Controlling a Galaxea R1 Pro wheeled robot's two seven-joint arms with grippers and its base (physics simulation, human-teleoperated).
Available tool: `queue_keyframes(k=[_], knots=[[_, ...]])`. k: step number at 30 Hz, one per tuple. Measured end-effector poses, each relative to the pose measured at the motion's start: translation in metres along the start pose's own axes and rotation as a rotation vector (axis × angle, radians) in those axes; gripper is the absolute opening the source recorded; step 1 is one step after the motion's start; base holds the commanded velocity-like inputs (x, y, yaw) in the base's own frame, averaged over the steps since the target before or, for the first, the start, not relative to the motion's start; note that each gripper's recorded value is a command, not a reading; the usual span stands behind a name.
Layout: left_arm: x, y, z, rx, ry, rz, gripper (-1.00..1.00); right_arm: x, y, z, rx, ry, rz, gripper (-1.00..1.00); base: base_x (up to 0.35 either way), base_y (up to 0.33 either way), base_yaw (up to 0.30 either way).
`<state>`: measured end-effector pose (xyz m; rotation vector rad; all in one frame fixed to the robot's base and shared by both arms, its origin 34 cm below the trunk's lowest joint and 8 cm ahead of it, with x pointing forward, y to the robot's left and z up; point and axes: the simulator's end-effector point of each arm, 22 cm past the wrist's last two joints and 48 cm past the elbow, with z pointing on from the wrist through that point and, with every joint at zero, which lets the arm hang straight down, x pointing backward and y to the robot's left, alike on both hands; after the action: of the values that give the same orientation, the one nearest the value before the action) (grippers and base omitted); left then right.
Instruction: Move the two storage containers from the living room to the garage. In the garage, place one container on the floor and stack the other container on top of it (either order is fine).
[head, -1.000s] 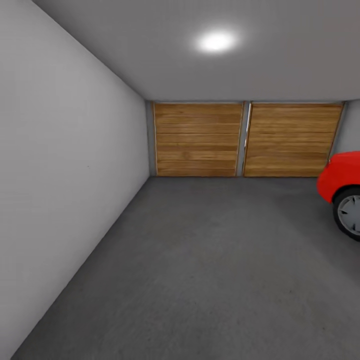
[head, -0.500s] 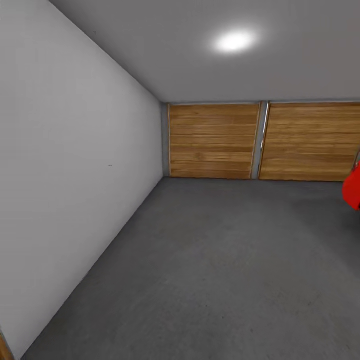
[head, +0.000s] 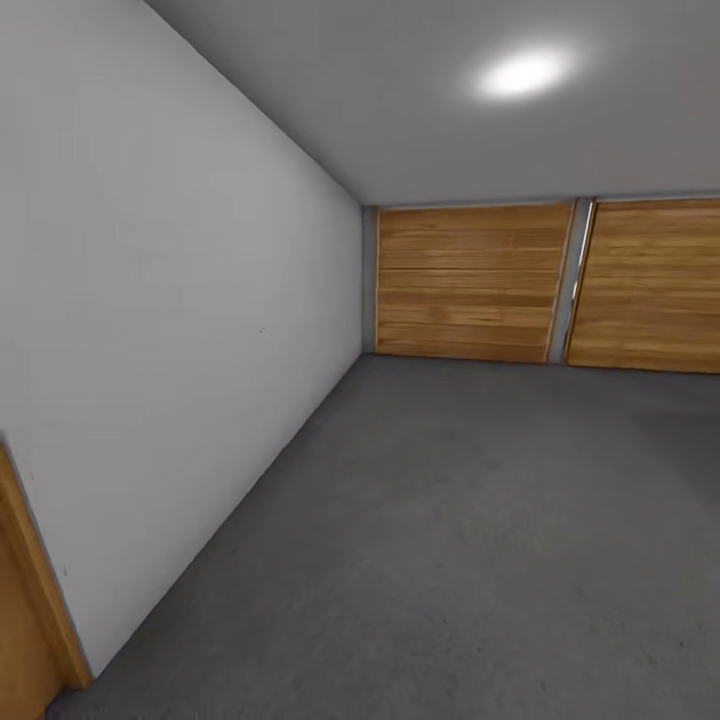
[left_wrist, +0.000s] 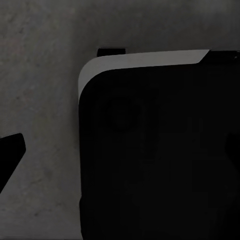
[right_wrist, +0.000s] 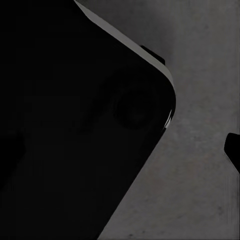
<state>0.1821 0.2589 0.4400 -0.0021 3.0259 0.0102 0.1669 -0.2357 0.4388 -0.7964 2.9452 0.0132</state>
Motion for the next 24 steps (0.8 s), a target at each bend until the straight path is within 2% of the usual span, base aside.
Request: queue_keyframes(k=[24], knots=[[0.0, 0.0001, 0.0, 0.0, 0.0, 0.0, 1.0, -0.0001, 0.0, 0.0, 0.0, 0.0, 0.0, 1.0, 0.0, 0.0, 0.274]])
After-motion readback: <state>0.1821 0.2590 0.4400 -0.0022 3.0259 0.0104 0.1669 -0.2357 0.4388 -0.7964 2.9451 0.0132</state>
